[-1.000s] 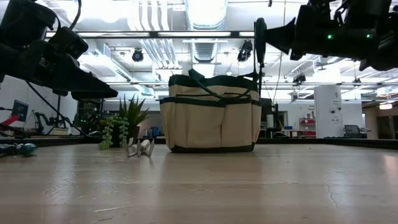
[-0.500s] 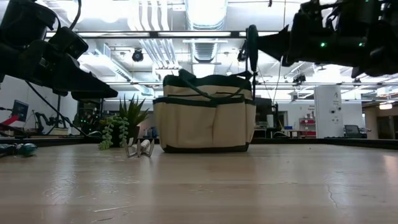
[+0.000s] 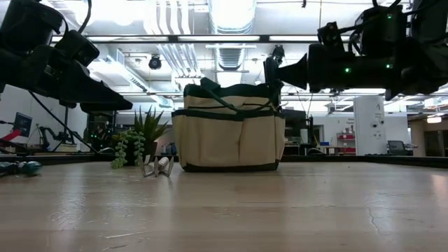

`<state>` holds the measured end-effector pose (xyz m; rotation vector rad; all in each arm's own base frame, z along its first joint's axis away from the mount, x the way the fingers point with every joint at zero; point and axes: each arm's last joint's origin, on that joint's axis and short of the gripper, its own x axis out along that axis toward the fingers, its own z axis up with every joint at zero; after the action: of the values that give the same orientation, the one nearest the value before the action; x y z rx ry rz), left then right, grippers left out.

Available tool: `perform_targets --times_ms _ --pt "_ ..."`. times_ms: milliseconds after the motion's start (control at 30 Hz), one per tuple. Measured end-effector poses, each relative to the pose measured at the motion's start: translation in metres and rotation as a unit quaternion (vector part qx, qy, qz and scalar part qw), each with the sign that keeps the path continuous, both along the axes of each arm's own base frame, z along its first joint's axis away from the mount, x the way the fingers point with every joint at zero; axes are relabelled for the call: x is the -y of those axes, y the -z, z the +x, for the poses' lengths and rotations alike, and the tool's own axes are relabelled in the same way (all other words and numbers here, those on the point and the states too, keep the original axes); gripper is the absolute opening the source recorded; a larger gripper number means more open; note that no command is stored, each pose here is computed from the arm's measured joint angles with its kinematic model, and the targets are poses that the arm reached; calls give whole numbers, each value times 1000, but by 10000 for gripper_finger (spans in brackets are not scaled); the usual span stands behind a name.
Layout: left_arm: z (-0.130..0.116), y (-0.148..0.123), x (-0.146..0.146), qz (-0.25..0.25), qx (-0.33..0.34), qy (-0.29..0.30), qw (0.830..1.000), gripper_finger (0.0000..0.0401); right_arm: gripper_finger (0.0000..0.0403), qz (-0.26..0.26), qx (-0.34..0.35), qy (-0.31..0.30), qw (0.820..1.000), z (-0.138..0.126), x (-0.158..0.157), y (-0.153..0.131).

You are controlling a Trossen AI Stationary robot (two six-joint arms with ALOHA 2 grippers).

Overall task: Pick & Place Garden tools in Gardening bag
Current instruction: Put the green shear scissors into the white gardening bag

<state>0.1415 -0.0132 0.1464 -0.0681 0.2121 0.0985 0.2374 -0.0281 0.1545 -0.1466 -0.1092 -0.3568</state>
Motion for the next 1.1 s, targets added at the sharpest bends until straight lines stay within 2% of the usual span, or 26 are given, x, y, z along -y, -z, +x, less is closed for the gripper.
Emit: perform_targets --times_ms 300,633,900,1100 --pt "0 0 0 0 0 0 1000 234 44 6 -14 30 999 -4 2 5" --pt "0 0 0 0 0 0 1000 234 52 16 -38 31 999 -3 2 15" --pt "0 0 0 0 0 0 1000 234 54 22 -54 79 995 -5 4 20" --pt "0 0 0 0 0 0 1000 234 54 22 -55 81 995 -5 4 20"
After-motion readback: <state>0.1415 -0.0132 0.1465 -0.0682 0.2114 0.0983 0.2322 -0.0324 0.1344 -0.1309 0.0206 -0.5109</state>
